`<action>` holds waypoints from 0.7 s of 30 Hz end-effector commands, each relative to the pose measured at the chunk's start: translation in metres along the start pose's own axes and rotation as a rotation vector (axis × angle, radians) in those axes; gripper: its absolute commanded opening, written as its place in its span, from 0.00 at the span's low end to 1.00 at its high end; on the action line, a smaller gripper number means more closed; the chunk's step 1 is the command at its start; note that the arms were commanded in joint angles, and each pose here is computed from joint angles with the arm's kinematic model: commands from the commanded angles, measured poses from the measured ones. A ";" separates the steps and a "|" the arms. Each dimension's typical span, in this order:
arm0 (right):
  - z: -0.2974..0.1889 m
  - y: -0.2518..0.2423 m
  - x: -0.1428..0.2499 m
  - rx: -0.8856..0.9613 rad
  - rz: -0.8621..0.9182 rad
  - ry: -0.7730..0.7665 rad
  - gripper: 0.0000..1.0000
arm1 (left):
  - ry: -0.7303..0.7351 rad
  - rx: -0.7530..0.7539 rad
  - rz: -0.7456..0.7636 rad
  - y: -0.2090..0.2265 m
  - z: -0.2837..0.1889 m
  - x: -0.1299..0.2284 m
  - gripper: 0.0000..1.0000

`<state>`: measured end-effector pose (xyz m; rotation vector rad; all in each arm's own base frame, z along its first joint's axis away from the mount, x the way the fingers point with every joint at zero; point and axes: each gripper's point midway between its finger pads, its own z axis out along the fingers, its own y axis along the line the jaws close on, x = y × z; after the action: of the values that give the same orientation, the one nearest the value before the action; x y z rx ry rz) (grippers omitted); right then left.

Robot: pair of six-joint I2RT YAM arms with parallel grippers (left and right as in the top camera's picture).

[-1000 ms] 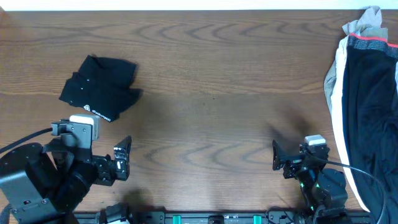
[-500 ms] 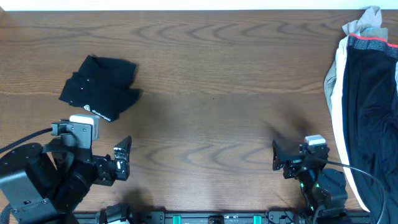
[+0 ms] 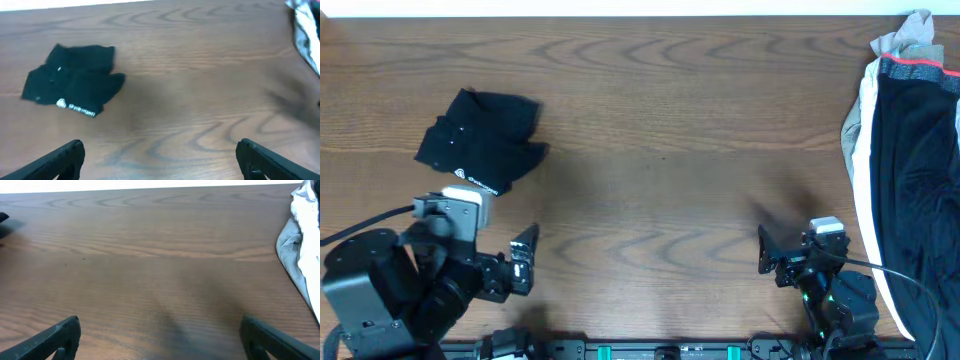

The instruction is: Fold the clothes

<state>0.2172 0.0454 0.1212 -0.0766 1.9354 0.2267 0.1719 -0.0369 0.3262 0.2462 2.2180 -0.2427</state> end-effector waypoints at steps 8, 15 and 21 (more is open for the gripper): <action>0.000 0.000 0.000 -0.001 0.018 -0.007 0.99 | -0.205 0.034 0.113 -0.001 0.047 0.000 0.98; 0.000 0.000 0.000 -0.001 0.018 -0.007 0.99 | -0.296 0.028 0.077 0.005 0.087 0.050 0.98; 0.000 0.000 0.000 -0.001 0.018 -0.006 0.99 | -0.298 0.028 0.069 0.006 0.105 0.086 0.98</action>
<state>0.2173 0.0455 0.1210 -0.0768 1.9328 0.2274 0.2029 -0.0496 0.1988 0.2962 1.9311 -0.2488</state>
